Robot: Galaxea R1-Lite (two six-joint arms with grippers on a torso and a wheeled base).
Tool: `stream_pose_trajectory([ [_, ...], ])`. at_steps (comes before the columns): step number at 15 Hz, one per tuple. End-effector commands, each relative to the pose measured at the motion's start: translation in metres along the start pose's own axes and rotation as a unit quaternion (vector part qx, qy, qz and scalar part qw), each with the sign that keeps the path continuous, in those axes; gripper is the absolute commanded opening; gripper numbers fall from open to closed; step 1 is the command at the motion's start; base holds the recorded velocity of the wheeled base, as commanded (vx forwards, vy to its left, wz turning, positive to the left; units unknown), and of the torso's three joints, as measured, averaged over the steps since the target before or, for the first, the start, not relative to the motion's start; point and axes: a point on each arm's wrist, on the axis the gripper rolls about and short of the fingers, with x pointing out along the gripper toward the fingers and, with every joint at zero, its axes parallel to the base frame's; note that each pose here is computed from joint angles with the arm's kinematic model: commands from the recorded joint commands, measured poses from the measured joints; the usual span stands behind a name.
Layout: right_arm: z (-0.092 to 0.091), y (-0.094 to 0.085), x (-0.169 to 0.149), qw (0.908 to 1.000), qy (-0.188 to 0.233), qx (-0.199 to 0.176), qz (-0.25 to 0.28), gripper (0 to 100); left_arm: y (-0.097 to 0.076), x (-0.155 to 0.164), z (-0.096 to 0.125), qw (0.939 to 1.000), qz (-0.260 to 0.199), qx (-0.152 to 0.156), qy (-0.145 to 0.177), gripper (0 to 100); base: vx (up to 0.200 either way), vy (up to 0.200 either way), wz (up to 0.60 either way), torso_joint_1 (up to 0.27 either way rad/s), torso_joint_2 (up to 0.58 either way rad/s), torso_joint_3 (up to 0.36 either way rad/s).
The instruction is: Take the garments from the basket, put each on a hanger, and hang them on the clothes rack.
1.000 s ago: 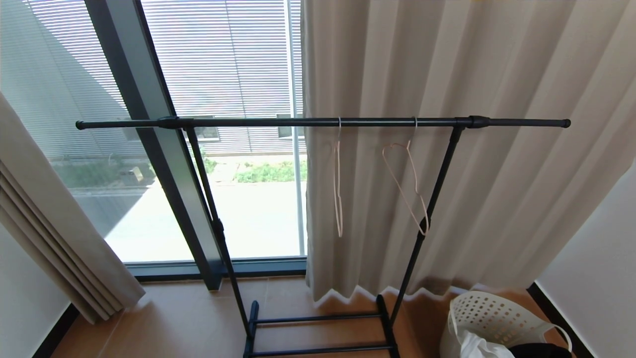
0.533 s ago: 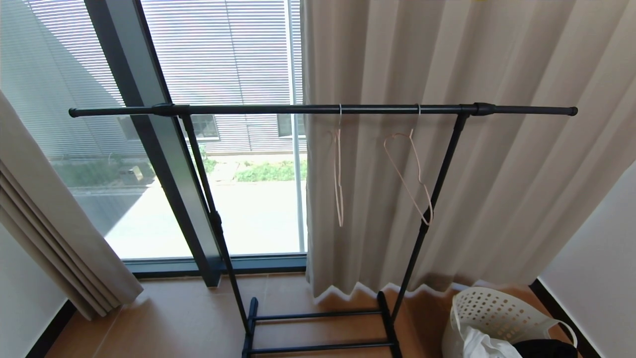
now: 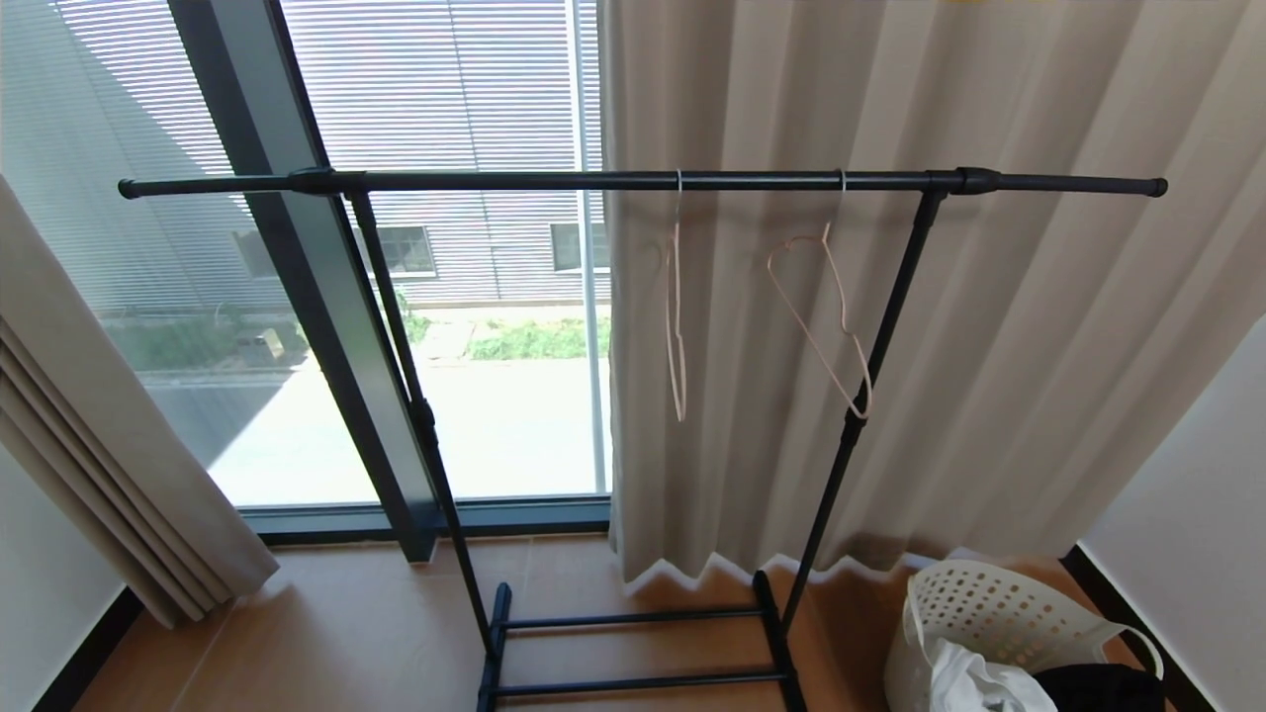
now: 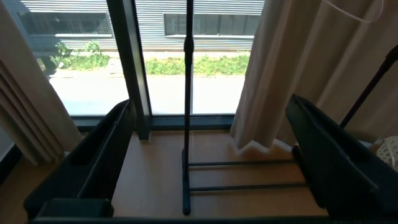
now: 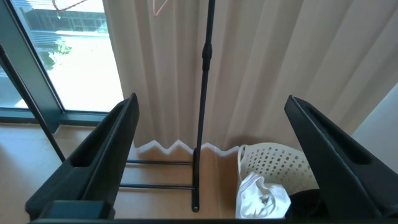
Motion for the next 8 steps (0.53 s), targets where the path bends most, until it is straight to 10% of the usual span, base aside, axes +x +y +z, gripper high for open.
stream_pose_trajectory([
  [1,-0.0001,0.0,0.0,1.0,0.0,0.0,0.0,100,0.0,0.0,0.0,1.0,0.001,0.0,0.0,100,0.0,0.0,0.0,-0.168,0.38,0.217],
  [8,-0.0001,0.0,0.0,1.0,0.0,-0.001,0.0,100,0.0,0.0,0.0,1.0,0.001,0.0,0.0,100,0.0,0.0,0.0,-0.203,0.5,0.299],
])
